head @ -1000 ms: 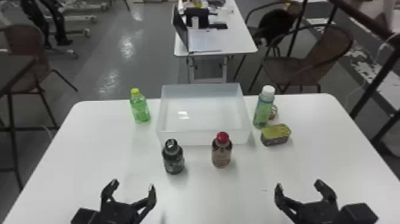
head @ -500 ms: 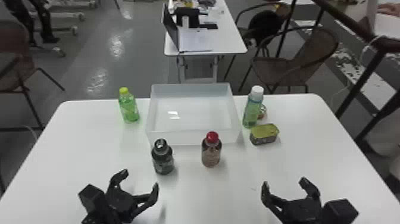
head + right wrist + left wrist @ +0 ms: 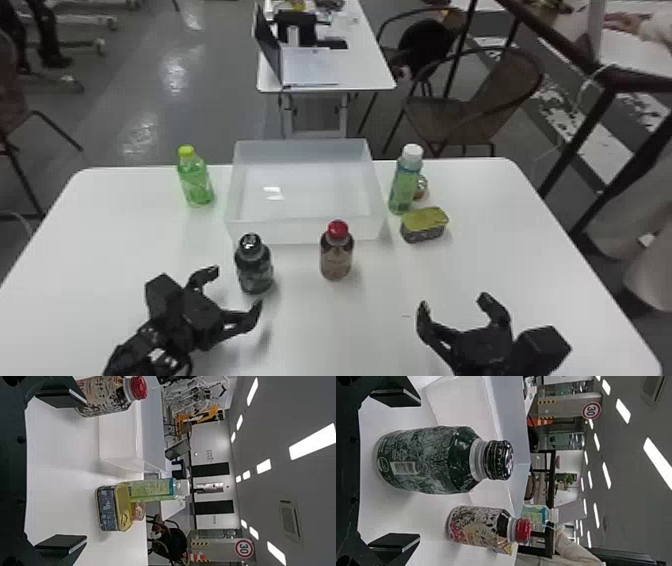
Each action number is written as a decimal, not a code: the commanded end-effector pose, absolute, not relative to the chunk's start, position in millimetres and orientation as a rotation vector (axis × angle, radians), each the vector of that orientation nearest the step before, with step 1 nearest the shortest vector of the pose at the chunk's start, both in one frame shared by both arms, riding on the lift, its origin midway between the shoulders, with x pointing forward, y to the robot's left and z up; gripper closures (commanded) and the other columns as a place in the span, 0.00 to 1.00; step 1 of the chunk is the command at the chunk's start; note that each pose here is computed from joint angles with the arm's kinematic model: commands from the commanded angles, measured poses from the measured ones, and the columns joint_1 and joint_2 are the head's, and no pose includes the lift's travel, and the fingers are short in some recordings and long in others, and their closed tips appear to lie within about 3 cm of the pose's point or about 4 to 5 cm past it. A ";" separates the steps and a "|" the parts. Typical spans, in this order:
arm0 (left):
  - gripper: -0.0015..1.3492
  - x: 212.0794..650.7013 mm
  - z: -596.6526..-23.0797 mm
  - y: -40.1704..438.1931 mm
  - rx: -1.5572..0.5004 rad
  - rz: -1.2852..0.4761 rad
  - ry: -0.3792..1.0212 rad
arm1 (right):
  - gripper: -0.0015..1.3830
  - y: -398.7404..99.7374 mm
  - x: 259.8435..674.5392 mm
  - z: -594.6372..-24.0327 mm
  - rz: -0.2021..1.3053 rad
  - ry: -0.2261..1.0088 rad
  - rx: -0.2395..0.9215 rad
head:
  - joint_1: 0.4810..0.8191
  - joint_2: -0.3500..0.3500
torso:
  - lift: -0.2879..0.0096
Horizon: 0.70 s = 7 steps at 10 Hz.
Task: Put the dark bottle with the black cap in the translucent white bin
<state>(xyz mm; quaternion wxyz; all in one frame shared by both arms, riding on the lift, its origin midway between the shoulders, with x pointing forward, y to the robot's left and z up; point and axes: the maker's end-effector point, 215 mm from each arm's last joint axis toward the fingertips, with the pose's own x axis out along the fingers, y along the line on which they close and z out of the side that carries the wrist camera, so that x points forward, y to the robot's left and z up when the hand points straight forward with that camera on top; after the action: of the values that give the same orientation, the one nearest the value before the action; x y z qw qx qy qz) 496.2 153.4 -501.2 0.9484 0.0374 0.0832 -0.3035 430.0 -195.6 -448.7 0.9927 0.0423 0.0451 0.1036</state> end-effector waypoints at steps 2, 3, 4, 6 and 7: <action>0.08 514.4 -503.8 160.3 0.111 -0.617 0.185 | 0.07 -195.4 429.6 -449.1 0.208 0.089 0.088 | 0.63 0.43 | 0.77; 0.08 521.8 -500.4 156.5 0.113 -0.623 0.176 | 0.07 -195.4 430.0 -449.7 0.208 0.091 0.089 | 0.63 0.44 | 0.77; 0.08 527.5 -497.8 148.7 0.108 -0.638 0.169 | 0.07 -195.1 430.5 -449.3 0.209 0.089 0.089 | 0.63 0.44 | 0.77; 0.08 532.7 -493.7 133.3 0.088 -0.667 0.163 | 0.07 -194.1 430.9 -450.3 0.214 0.090 0.089 | 0.63 0.42 | 0.77; 0.08 533.6 -493.4 123.9 0.077 -0.681 0.164 | 0.07 -193.8 431.3 -450.4 0.215 0.090 0.089 | 0.63 0.41 | 0.77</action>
<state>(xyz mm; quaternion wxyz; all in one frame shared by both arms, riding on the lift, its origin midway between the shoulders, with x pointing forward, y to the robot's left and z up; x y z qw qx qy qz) 533.0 129.6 -493.7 0.9399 0.0408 0.0802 -0.3295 431.0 -194.0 -450.3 0.9922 0.0438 0.0450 0.1076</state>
